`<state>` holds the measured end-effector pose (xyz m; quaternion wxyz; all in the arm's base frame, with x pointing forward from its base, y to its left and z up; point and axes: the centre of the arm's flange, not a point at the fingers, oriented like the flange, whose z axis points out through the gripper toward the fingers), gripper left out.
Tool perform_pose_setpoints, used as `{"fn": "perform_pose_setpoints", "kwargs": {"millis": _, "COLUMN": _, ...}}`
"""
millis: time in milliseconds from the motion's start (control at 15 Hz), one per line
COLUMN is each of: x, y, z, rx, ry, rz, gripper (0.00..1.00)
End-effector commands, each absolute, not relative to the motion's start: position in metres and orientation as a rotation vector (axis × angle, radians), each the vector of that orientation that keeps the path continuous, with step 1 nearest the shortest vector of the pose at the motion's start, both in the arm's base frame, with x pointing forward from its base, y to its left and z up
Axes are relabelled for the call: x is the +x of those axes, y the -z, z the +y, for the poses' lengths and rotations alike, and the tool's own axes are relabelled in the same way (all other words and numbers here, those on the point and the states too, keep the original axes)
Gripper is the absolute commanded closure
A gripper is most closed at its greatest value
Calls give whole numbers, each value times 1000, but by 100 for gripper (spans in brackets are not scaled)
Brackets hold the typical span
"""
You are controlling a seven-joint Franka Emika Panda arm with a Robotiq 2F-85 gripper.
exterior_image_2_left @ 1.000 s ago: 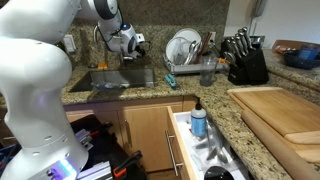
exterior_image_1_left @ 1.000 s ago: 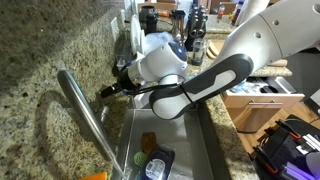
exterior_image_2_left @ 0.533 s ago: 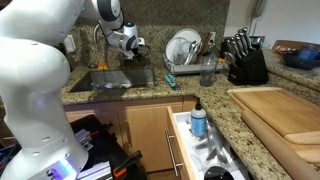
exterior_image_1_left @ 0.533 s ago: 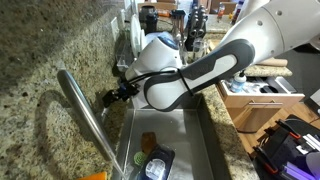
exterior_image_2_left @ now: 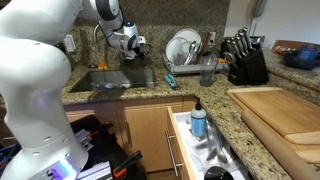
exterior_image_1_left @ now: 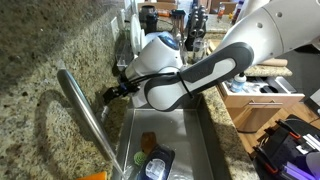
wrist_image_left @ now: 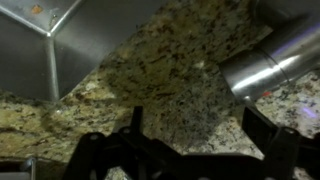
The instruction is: Close the tap
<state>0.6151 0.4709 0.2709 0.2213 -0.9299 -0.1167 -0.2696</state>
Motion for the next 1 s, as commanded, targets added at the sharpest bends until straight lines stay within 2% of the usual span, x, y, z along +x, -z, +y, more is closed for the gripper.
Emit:
{"fn": "perform_pose_setpoints", "kwargs": {"millis": 0, "x": 617, "y": -272, "z": 469, "rx": -2570, "ry": 781, "rz": -337, "gripper": 0}}
{"fn": "perform_pose_setpoints", "kwargs": {"millis": 933, "x": 621, "y": -285, "z": 480, "rx": -2502, "ry": 858, "rz": -359, "gripper": 0}}
